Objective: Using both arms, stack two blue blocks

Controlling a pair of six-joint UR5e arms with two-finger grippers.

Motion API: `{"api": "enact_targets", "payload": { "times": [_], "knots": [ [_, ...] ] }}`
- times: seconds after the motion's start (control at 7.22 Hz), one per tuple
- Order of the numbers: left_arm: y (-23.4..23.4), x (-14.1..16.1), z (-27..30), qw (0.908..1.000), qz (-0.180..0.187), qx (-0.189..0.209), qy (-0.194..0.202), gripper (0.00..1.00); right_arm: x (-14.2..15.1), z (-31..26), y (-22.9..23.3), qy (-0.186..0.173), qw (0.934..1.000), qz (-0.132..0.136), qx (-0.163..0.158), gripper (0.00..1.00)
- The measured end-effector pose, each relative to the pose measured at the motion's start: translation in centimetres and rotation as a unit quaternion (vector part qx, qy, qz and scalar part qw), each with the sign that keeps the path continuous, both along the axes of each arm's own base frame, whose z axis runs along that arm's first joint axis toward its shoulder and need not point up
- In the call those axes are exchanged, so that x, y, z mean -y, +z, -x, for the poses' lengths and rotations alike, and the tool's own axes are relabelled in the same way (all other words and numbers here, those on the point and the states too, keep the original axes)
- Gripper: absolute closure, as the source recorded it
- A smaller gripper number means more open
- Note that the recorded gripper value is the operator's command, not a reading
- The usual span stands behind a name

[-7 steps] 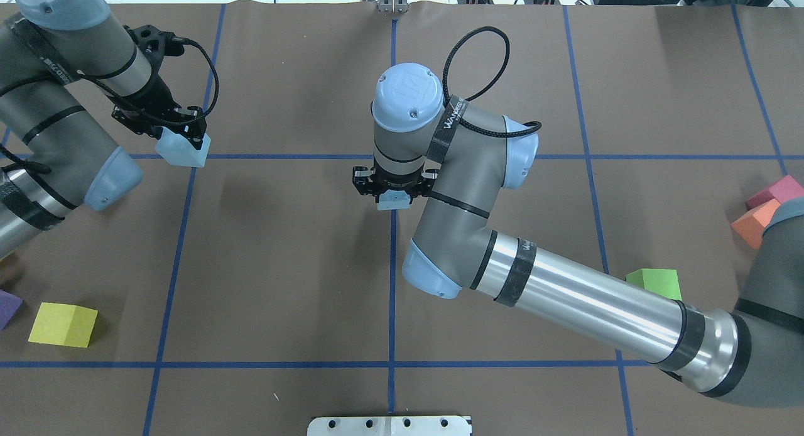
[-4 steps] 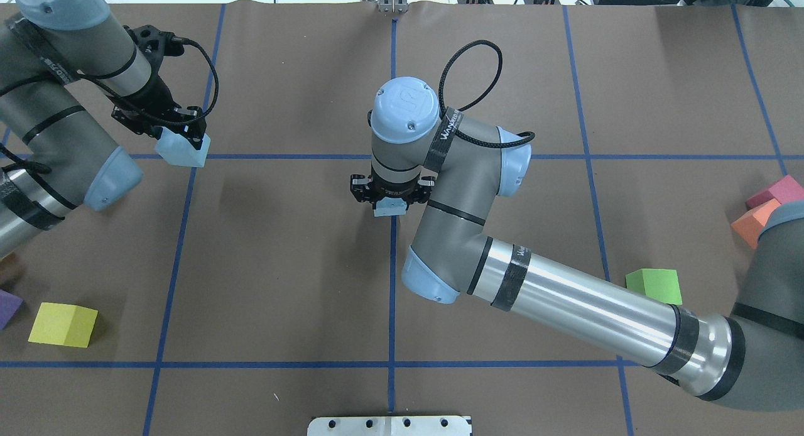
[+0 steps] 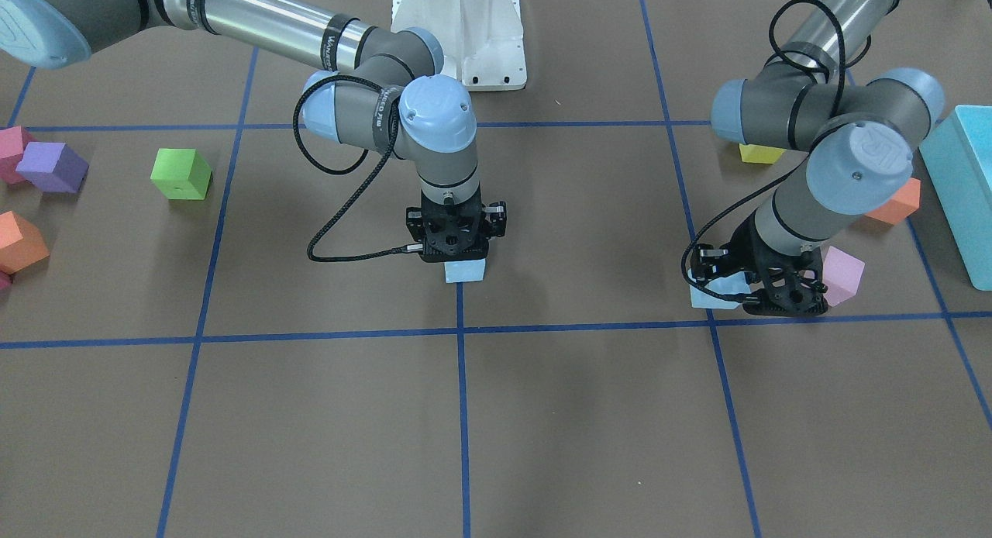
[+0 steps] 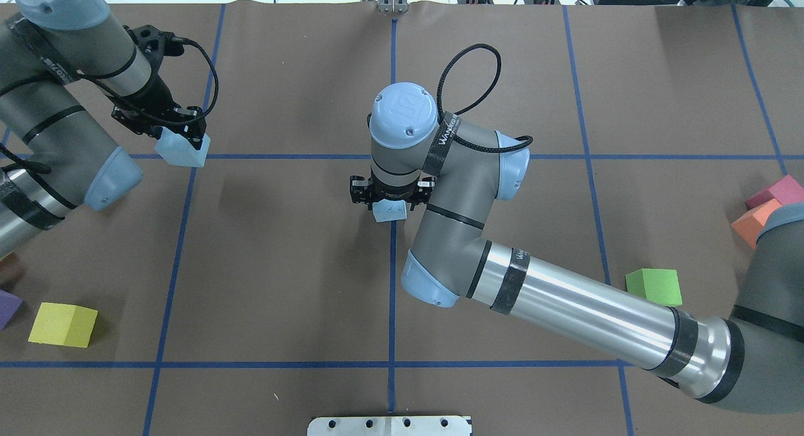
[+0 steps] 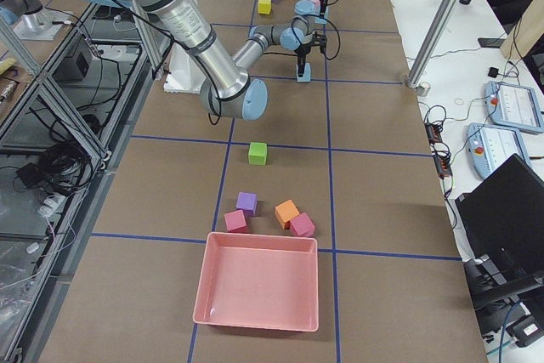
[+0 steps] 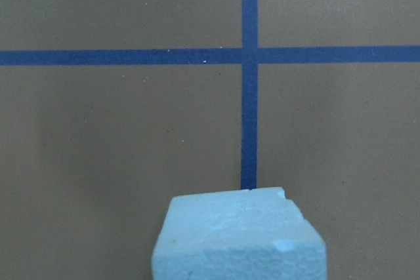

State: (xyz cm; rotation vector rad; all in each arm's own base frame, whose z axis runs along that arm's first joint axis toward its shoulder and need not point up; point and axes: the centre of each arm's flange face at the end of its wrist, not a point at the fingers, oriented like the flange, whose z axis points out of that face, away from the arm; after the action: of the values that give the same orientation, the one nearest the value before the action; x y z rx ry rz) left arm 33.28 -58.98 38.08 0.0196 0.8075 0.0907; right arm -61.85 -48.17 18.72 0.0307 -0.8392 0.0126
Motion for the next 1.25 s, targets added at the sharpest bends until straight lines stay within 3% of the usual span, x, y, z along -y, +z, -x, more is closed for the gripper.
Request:
{"api": "enact_targets", "payload": {
  "times": [0.55,0.97,1.25],
  "knots": [
    [-1.1,0.2,-0.1,0.9999,0.007,-0.003,-0.011,0.48,1.1,-2.3,-1.4,0.007,0.9998,-0.008,0.017,0.00],
    [-8.2,1.7,-1.7,0.9984,0.040,-0.005,-0.039,0.48,5.1,-13.8,-0.7,0.024,0.9976,-0.009,0.064,0.00],
    [-14.1,1.7,-6.2,0.9958,0.067,-0.020,-0.059,0.47,7.4,-18.8,2.4,0.021,0.9976,-0.036,0.055,0.00]
  ]
}}
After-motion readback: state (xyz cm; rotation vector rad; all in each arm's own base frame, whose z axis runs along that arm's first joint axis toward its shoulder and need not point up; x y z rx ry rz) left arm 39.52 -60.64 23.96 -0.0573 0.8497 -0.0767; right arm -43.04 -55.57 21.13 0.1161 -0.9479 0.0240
